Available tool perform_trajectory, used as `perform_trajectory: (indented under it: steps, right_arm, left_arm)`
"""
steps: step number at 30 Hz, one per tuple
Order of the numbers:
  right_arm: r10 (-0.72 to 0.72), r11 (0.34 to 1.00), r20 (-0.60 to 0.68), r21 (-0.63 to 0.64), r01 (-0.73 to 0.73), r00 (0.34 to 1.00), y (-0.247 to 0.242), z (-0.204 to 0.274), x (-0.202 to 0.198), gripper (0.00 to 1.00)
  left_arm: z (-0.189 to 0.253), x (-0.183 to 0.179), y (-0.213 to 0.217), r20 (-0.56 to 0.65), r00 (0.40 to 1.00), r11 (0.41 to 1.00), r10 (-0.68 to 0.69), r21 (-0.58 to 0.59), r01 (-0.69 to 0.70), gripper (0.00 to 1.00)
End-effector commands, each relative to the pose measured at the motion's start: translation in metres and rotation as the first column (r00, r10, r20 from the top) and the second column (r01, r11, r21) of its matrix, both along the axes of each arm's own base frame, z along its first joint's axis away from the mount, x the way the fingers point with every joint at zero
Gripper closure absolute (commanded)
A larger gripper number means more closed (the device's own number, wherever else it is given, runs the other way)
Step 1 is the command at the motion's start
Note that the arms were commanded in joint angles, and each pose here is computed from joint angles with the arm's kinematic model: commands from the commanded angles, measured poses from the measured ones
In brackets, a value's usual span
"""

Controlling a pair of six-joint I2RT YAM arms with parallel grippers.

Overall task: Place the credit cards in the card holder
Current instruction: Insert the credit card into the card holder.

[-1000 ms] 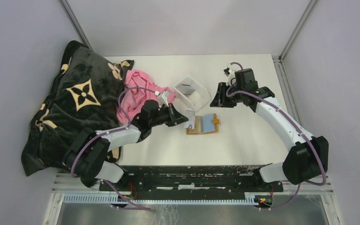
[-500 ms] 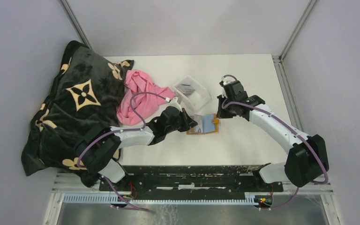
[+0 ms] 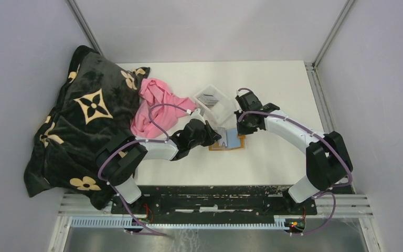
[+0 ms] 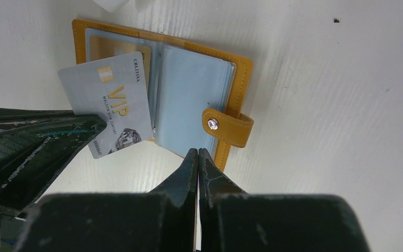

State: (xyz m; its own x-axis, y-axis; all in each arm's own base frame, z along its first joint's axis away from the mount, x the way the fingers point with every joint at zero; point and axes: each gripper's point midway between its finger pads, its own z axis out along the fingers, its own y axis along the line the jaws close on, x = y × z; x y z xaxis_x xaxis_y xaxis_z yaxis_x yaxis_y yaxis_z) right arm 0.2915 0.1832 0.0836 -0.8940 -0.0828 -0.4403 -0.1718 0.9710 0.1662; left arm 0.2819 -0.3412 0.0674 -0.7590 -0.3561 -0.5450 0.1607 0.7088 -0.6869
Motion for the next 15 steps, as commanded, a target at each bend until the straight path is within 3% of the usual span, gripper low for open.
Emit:
perform_trajectory:
  steps: [1, 15]
  right_arm:
    - [0.002, 1.0, 0.029, -0.012, -0.002, 1.0, 0.004, 0.007, 0.014, 0.99]
    - [0.002, 0.995, -0.061, -0.102, -0.008, 0.998, 0.001, -0.028, 0.02, 0.99]
  left_arm:
    - [0.026, 0.022, -0.014, 0.055, 0.998, 0.995, 0.026, -0.099, -0.021, 0.97]
    - [0.016, 0.032, -0.016, 0.03, 0.999, 0.989, 0.016, -0.147, -0.011, 0.97]
